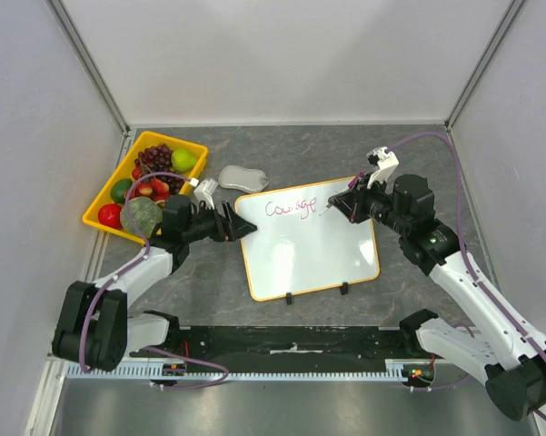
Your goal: Write a sentence on the whiteboard
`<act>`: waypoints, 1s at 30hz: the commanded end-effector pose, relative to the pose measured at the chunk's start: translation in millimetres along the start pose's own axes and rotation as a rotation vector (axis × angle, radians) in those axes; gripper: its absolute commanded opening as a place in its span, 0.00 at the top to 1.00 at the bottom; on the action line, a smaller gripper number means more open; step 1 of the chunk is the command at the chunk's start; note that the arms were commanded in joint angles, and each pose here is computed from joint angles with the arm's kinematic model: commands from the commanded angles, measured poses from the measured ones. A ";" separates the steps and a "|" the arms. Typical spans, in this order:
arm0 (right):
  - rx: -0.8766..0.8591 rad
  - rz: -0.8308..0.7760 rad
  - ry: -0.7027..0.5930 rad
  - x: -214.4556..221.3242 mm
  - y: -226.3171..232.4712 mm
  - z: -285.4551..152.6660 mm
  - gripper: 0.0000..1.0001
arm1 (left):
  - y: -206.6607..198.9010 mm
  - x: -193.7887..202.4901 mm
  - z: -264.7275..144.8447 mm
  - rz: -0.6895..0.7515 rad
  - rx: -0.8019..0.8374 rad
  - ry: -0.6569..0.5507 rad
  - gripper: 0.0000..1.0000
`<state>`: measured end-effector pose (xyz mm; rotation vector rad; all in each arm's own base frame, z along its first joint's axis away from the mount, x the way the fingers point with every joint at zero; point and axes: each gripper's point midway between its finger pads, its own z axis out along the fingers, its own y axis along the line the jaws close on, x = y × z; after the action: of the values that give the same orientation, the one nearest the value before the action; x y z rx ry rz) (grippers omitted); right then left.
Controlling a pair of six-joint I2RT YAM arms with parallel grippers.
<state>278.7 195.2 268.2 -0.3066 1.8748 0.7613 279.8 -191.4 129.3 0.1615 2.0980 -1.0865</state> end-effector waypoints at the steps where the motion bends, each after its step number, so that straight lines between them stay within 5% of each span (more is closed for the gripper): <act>1: 0.016 -0.020 -0.040 -10.3 -2.9 -2.7 1.00 | -22.1 -12.0 8.4 0.067 0.184 -0.056 0.17; 20: 0.042 -0.039 -0.040 -8.3 -10.5 0.4 1.00 | -19.3 22.1 19.5 0.093 0.345 0.007 0.61; 30: 0.091 -0.051 -0.059 -4.1 -21.2 -2.4 1.00 | -17.0 33.5 16.5 0.112 0.350 0.025 0.95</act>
<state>285.1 184.7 254.8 -0.2885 1.8932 0.6860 254.1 -227.1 129.3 0.4206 1.8889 -1.4899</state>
